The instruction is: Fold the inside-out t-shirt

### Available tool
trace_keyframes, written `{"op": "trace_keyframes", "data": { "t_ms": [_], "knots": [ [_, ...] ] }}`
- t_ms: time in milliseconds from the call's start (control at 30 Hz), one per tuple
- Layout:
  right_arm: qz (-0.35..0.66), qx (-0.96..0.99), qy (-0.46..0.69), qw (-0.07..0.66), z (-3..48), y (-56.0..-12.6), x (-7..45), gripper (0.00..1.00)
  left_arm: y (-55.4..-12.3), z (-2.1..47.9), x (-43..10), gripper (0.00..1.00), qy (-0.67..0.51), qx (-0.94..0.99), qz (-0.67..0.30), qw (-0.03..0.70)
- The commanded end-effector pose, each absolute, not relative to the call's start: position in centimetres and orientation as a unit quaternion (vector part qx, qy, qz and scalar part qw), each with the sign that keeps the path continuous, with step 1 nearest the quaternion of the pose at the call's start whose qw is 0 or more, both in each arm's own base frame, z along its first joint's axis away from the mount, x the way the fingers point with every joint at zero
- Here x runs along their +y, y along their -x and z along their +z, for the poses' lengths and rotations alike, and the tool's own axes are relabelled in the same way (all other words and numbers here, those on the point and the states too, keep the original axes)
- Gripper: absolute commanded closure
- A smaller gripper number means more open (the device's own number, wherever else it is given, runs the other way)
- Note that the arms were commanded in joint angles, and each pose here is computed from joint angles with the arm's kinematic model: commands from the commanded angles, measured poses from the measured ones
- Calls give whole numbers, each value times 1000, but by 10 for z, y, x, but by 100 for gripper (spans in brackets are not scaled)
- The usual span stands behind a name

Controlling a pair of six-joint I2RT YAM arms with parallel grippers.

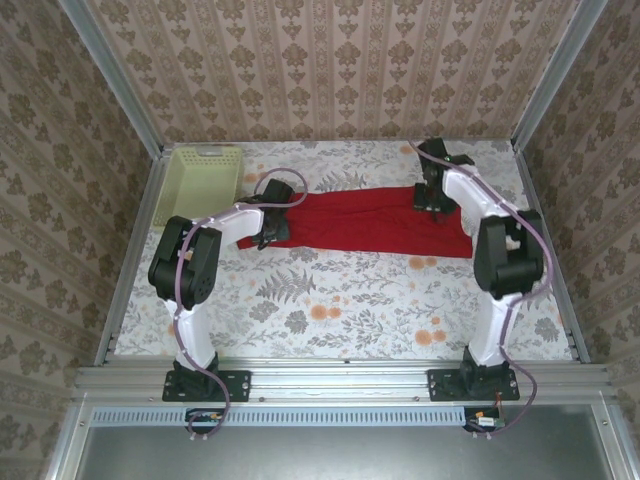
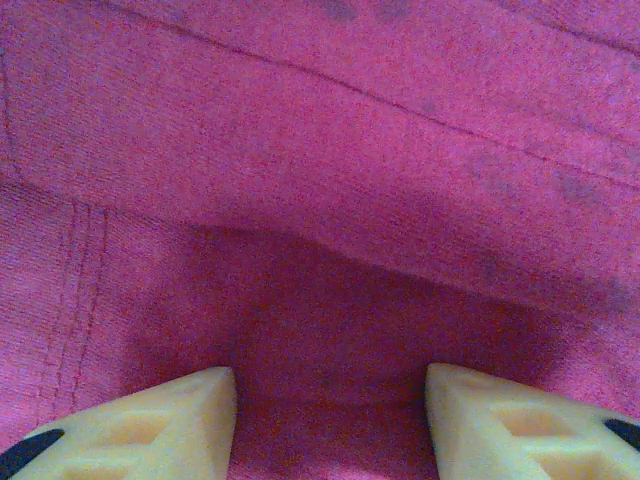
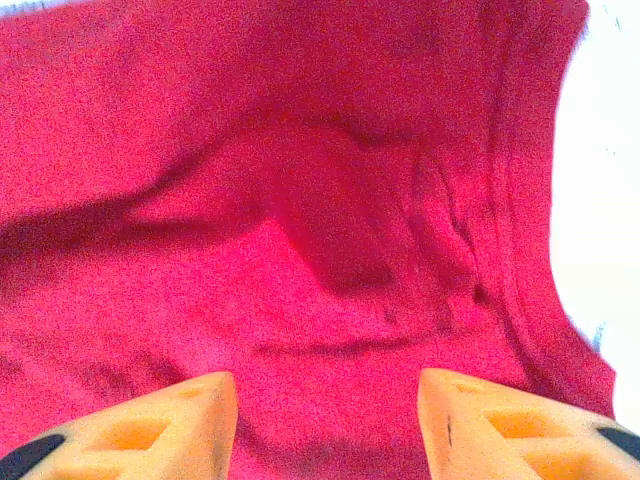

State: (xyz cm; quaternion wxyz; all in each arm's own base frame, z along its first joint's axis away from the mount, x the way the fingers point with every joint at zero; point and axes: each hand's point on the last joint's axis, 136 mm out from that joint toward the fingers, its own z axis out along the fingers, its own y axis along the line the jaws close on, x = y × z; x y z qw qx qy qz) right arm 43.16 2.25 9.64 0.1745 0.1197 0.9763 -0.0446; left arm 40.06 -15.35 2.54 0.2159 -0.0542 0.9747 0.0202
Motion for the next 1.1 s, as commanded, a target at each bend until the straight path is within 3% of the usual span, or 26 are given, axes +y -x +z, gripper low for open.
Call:
{"op": "trace_keyframes", "data": {
  "t_ms": [0,67,333,467,633,767,900,1067],
  "knots": [
    [30,970,-143,195,84,-428,42,36,-396,29,-152,47,47,977,20,207],
    [63,969,-150,188,72,-430,53,29,-397,29,-153,46,49,977,19,208],
    [101,959,-190,186,48,-467,66,29,-392,25,-151,46,50,978,21,204],
    [101,956,-192,198,54,-489,63,34,-388,22,-149,46,48,978,26,200],
    [109,954,-192,201,56,-516,61,49,-382,19,-143,46,49,979,34,196],
    [126,952,-189,205,52,-542,60,55,-379,18,-142,46,51,979,33,194],
    [134,953,-173,211,70,-559,59,55,-378,20,-142,46,47,980,32,193],
    [102,952,-179,228,100,-536,45,47,-383,38,-143,46,40,977,28,209]
  ]
}}
